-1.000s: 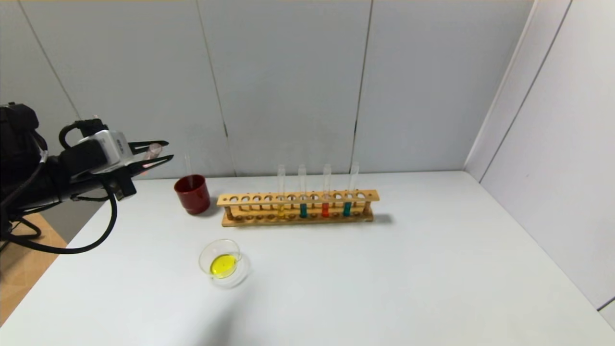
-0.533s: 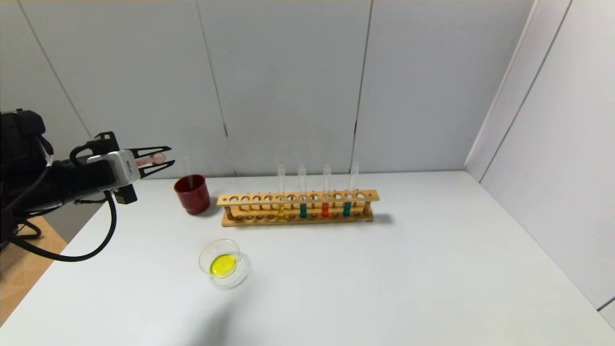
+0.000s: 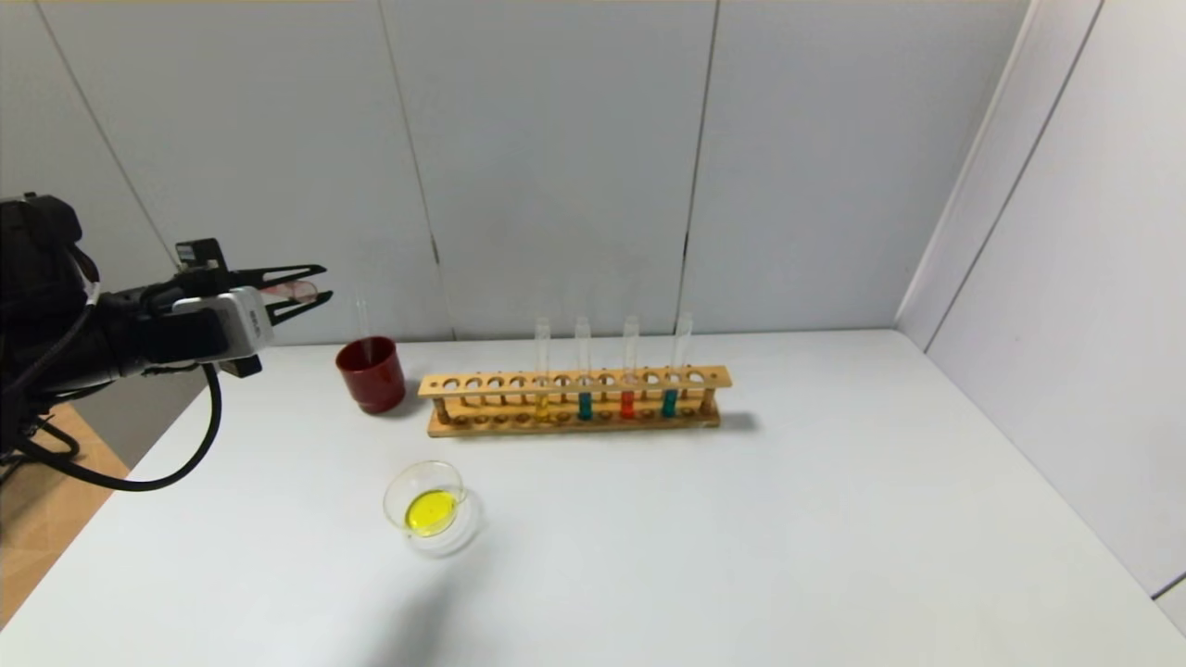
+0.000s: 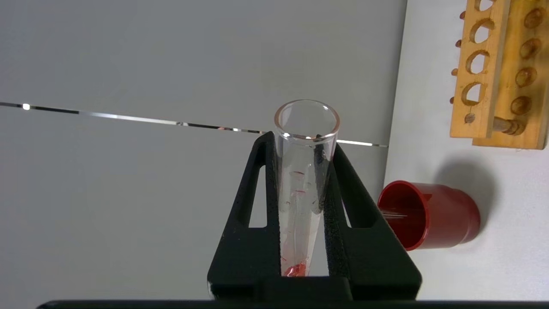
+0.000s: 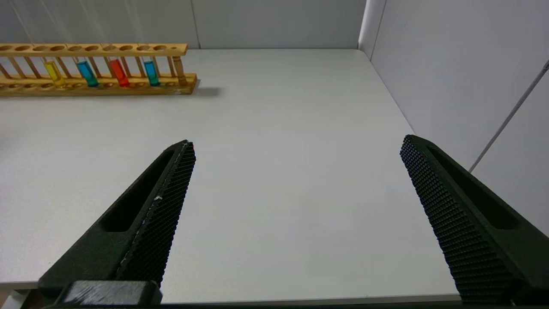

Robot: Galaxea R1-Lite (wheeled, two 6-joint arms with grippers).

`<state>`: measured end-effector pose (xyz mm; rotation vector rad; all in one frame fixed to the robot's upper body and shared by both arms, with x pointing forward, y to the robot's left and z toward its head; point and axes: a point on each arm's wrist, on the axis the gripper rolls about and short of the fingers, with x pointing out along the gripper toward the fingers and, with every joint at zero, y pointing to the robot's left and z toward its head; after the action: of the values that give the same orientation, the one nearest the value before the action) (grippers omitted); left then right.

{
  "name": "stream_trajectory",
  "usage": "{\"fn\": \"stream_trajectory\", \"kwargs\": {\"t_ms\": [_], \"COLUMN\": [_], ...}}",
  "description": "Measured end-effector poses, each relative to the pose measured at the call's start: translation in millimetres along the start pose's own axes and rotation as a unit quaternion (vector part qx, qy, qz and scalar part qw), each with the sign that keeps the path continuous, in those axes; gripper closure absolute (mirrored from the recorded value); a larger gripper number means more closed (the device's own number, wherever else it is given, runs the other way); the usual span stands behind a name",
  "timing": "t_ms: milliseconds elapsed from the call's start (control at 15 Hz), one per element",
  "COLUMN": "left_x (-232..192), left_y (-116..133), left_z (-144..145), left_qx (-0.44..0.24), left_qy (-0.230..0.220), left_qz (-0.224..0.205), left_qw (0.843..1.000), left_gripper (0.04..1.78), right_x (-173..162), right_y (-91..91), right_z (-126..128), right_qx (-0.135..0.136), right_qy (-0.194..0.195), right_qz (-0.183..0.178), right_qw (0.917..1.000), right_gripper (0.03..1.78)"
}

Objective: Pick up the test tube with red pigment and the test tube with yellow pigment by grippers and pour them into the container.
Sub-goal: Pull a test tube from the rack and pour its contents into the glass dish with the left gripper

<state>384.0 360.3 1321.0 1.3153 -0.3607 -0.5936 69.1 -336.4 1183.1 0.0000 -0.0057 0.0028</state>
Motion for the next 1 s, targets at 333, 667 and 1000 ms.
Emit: {"fn": "stream_trajectory", "kwargs": {"t_ms": [333, 667, 1000], "left_x": [6, 22, 27], "left_y": [-18, -33, -40], "left_z": [-1, -5, -5], "left_qx": [-0.011, -0.003, -0.009], "left_qy": [-0.008, -0.026, -0.034], "left_qz": [-0.015, -0.010, -0.020], "left_qw": [1.000, 1.000, 0.999], "left_gripper": [1.49, 1.49, 1.49], "right_x": [0, 0, 0], "right_y": [0.0, 0.0, 0.0], "right_z": [0, 0, 0], "right_qx": [0.000, 0.000, 0.000], "right_qy": [0.000, 0.000, 0.000], "right_qz": [0.000, 0.000, 0.000], "right_qw": [1.0000, 1.0000, 1.0000], "right_gripper": [0.06, 0.06, 0.06]}}
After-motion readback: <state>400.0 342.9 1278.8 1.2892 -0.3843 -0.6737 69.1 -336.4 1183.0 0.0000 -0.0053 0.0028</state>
